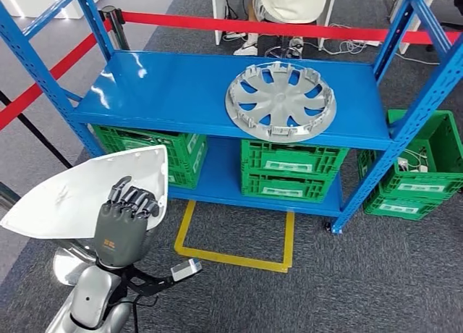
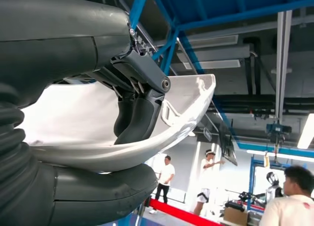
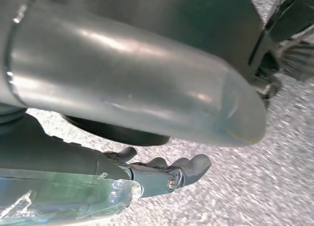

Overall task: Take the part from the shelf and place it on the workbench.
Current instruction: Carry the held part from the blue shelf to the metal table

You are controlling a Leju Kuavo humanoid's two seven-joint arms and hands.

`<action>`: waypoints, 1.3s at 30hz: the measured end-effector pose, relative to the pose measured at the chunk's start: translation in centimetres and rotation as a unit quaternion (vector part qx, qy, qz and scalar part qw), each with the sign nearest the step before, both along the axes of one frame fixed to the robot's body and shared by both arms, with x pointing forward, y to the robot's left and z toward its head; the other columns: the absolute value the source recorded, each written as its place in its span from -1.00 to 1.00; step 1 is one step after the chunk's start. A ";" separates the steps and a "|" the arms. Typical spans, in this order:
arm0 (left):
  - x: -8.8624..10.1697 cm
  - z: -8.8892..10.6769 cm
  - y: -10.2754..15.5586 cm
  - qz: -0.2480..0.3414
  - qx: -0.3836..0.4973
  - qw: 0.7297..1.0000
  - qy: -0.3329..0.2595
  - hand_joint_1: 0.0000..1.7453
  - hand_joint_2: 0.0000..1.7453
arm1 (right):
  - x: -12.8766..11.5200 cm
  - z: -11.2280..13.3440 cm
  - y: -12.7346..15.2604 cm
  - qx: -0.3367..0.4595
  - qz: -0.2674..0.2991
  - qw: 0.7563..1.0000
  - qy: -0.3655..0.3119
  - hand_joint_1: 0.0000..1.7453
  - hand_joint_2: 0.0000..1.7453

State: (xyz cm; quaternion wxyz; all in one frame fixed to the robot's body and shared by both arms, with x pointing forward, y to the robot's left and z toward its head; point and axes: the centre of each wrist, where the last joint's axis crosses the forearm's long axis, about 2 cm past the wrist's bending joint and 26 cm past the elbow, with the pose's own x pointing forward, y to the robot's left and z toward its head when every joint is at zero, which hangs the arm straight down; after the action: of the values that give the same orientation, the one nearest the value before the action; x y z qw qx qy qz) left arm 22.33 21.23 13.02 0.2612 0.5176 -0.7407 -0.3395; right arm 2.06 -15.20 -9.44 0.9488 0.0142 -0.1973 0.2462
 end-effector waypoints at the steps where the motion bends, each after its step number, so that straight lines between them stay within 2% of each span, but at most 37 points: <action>1: -0.1 -0.1 0.1 0.001 0.000 1.000 0.001 1.00 1.00 | 0.0 0.0 0.0 0.000 0.000 1.000 0.000 -1.00 -1.00; 22: -1.0 -1.0 -0.2 0.040 -0.031 0.998 0.034 1.00 1.00 | 0.4 0.0 0.0 -0.022 0.016 1.000 0.000 -1.00 -1.00; 39: -1.5 -1.8 -0.7 0.041 -0.036 0.997 0.053 1.00 1.00 | 0.2 0.1 0.1 -0.023 0.020 1.000 -0.001 -1.00 -1.00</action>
State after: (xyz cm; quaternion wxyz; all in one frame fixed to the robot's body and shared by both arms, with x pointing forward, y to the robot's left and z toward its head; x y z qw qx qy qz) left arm 20.80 20.50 11.24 0.3323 0.5194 -0.7154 -0.3287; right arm 2.27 -15.11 -9.38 0.9438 -0.0037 -0.1919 0.2691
